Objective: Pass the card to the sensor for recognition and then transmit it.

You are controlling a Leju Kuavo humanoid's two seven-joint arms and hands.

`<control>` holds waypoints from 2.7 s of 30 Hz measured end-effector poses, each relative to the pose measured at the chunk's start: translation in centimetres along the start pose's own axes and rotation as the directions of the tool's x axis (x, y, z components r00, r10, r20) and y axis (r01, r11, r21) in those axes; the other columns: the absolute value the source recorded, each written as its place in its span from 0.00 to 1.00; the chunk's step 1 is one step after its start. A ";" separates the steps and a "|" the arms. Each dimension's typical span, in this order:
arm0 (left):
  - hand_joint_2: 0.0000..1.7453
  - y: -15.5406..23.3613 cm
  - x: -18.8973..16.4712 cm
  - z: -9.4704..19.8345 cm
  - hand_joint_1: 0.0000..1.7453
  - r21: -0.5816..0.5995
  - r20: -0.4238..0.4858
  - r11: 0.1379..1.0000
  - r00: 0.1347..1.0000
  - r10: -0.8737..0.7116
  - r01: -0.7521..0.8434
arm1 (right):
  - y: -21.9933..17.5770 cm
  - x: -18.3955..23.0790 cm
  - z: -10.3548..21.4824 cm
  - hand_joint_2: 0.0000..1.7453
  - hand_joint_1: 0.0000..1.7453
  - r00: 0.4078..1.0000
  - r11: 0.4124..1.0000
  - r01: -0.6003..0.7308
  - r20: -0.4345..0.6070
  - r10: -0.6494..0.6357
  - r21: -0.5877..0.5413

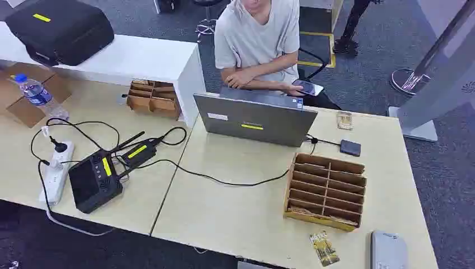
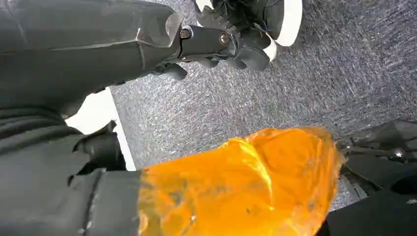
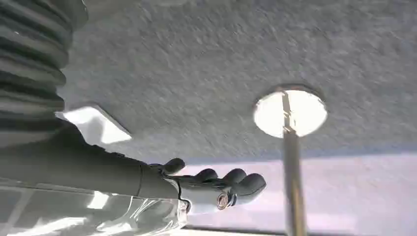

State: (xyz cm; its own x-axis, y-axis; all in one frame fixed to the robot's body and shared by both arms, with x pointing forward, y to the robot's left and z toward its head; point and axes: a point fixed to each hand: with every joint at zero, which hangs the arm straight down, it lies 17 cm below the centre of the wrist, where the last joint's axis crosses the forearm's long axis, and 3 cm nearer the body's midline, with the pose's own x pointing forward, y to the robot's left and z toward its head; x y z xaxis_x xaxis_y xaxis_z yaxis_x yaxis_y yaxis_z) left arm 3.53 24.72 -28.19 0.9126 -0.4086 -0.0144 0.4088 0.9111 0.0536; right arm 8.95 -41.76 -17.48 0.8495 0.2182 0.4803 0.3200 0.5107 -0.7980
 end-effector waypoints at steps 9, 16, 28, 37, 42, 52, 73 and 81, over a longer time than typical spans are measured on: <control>0.00 -0.1 -0.4 0.0 0.00 0.000 -0.003 1.000 1.000 -0.002 0.002 | -9.9 -1.5 -3.1 1.00 0.00 0.999 0.974 -0.052 -0.004 0.053 -0.221; 0.00 -0.1 -0.9 -0.1 0.00 0.000 -0.009 1.000 1.000 -0.007 0.007 | -14.5 6.5 -3.2 1.00 0.00 0.957 0.950 -0.091 0.237 0.166 -0.298; 0.00 -0.1 -1.0 -0.1 0.00 -0.001 -0.001 1.000 1.000 -0.010 0.010 | -16.6 12.6 -2.3 1.00 0.00 0.874 0.931 -0.069 0.429 0.229 -0.358; 0.00 0.4 -1.0 -0.2 0.00 0.002 0.022 1.000 0.999 -0.028 0.028 | -27.0 17.1 -6.9 1.00 0.00 0.794 0.860 -0.032 0.510 0.332 -0.510; 0.00 0.5 -0.6 -0.2 0.00 0.004 0.043 1.000 0.999 -0.029 0.029 | -31.1 20.9 -5.1 1.00 0.00 0.716 0.779 0.001 0.544 0.437 -0.627; 0.00 0.4 0.0 -0.1 0.00 0.005 0.070 1.000 0.997 -0.029 0.029 | -30.2 26.1 -1.3 1.00 0.00 0.573 0.784 0.043 0.658 0.489 -0.620; 0.00 0.6 0.6 -0.1 0.00 0.002 0.092 0.997 0.993 -0.077 0.078 | -40.3 41.5 -2.5 1.00 0.00 0.368 0.734 0.041 0.693 0.620 -0.678; 0.00 0.5 0.6 -0.1 0.00 0.001 0.092 0.997 0.993 -0.077 0.078 | -39.9 42.4 -2.0 1.00 0.00 0.326 0.729 0.034 0.697 0.639 -0.684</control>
State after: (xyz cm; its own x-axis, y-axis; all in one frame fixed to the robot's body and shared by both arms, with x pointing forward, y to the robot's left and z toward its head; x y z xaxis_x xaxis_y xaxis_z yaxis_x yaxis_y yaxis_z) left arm 4.29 24.96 -28.24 0.8735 -0.4812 0.0733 0.4784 0.8765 0.0533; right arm 33.03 -54.59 34.03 0.1894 0.9768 -0.0996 0.5488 -0.1894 -0.8142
